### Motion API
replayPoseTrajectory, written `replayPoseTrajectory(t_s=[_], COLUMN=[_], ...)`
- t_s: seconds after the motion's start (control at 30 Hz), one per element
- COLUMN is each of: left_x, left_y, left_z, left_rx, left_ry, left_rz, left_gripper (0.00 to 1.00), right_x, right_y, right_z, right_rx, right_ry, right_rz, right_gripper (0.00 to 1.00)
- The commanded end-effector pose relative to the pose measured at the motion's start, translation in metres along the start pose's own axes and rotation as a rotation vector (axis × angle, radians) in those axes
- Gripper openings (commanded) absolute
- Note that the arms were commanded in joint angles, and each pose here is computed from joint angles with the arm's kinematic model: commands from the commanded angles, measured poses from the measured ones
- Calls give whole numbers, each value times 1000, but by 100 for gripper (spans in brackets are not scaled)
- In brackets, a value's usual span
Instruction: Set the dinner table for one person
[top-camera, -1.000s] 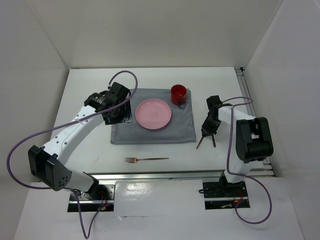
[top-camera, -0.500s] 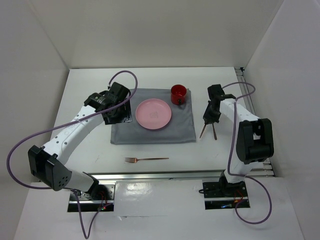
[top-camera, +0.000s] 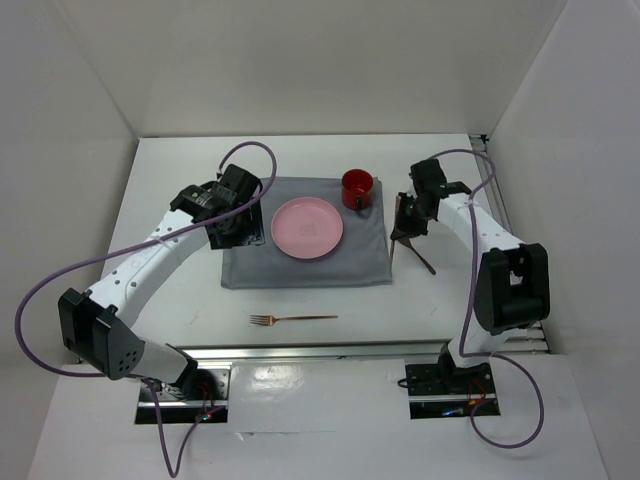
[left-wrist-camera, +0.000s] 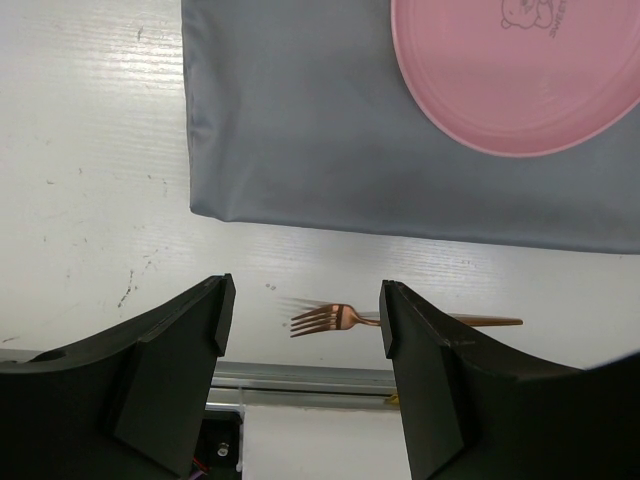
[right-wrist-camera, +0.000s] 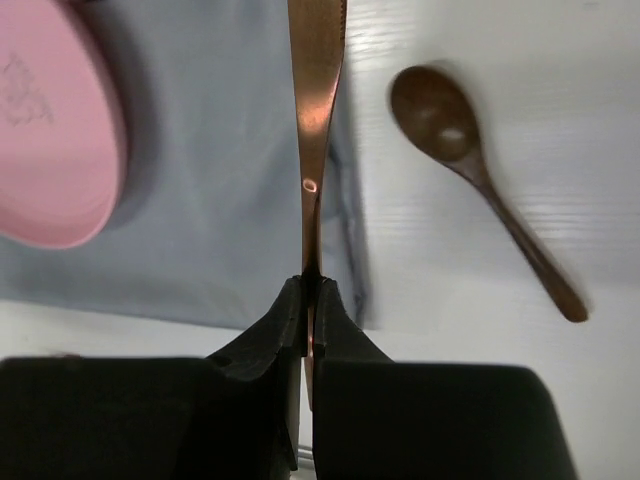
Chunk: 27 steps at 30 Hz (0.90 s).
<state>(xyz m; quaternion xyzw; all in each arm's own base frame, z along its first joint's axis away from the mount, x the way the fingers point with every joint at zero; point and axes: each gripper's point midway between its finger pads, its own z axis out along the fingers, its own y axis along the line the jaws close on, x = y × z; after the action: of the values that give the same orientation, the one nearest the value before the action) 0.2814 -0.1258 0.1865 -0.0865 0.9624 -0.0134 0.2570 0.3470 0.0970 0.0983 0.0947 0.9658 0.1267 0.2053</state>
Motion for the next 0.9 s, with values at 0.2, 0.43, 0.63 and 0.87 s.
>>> replayPoseTrajectory(t_s=[0.2, 0.43, 0.63, 0.87], left_x=[-3, -2, 0, 2], left_y=[-4, -1, 0, 2], left_z=[0, 0, -1, 1], left_rx=[9, -4, -10, -22], left_ry=[-1, 1, 8, 10], left_rz=[8, 10, 3, 5], left_gripper=[77, 77, 77, 77], right_x=[36, 50, 53, 45], right_y=[61, 60, 60, 66], right_z=[2, 33, 49, 71], right_rx=[-151, -126, -129, -116], right_ry=[70, 140, 164, 176], right_rz=[-152, -131, -118, -116], right_gripper=[0, 0, 0, 0])
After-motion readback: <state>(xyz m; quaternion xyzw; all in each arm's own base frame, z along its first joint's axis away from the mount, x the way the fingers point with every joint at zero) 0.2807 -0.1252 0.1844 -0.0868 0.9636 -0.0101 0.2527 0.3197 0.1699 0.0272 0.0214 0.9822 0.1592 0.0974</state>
